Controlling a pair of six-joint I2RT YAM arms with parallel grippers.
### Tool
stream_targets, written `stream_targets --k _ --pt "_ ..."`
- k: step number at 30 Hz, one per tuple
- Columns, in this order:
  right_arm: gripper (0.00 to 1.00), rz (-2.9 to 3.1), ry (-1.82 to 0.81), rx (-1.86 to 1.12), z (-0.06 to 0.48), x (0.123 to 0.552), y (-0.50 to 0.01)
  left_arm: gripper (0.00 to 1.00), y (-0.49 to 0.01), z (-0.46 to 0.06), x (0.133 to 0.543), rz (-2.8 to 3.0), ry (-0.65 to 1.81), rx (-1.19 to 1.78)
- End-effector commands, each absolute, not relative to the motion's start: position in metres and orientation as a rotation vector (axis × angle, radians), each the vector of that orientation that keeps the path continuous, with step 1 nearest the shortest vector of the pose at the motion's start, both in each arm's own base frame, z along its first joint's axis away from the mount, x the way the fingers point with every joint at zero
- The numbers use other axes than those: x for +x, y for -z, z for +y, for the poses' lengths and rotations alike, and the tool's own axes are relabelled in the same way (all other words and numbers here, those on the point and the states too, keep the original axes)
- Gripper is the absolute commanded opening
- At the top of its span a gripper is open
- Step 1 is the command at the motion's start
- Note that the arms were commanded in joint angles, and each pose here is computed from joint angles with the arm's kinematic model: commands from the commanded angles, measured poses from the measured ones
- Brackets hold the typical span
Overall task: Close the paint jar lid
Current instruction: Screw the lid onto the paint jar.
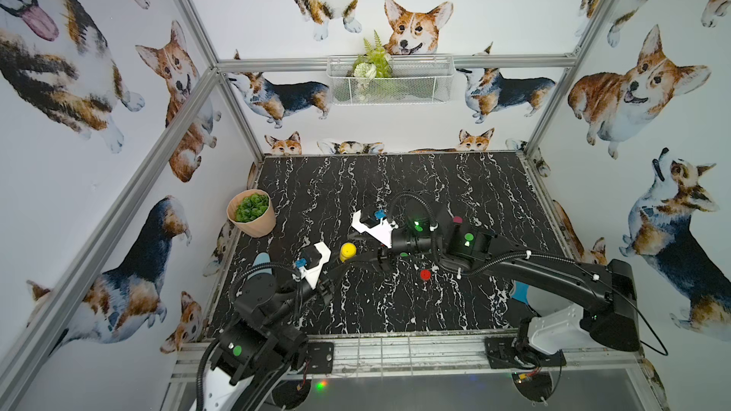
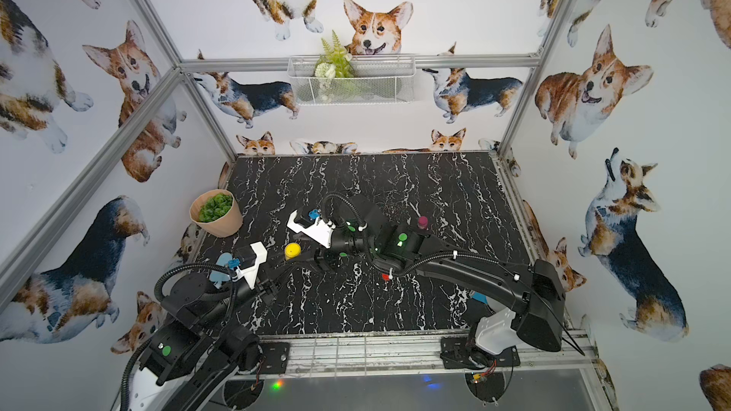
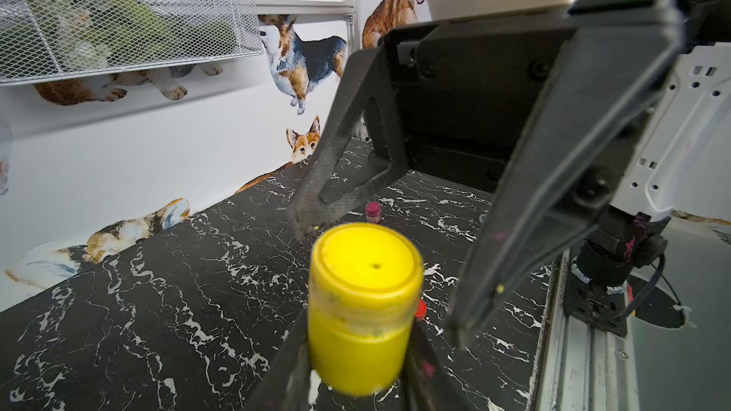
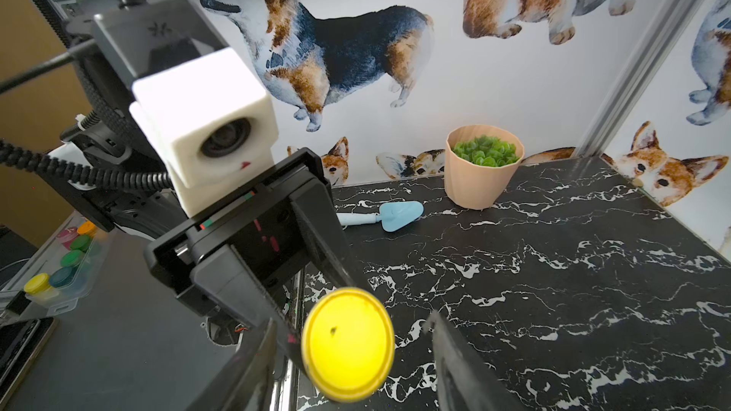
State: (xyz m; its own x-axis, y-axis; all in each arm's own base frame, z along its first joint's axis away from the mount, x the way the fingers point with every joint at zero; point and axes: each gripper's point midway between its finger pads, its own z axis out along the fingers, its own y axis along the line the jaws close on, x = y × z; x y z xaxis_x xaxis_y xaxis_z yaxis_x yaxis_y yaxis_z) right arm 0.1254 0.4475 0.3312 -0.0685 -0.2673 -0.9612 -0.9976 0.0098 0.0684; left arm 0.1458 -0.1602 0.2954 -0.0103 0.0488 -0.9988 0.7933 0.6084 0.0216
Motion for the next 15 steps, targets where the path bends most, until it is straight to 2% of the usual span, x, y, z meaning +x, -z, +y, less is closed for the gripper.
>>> stream_targets --k 1,5,15 --pt "0.53 1.415 -1.124 -1.373 0.451 0.124 -0.34 0.25 -0.306 -0.161 0.146 1.435 0.686 0.743" --pt "0.43 1.423 -1.115 -1.37 0.452 0.124 -0.338 0.25 -0.306 -0.159 0.147 1.437 0.673 0.736" --pt "0.37 1.472 -0.934 -1.302 0.471 0.125 -0.319 0.25 -0.311 -0.142 0.155 1.432 0.573 0.653"
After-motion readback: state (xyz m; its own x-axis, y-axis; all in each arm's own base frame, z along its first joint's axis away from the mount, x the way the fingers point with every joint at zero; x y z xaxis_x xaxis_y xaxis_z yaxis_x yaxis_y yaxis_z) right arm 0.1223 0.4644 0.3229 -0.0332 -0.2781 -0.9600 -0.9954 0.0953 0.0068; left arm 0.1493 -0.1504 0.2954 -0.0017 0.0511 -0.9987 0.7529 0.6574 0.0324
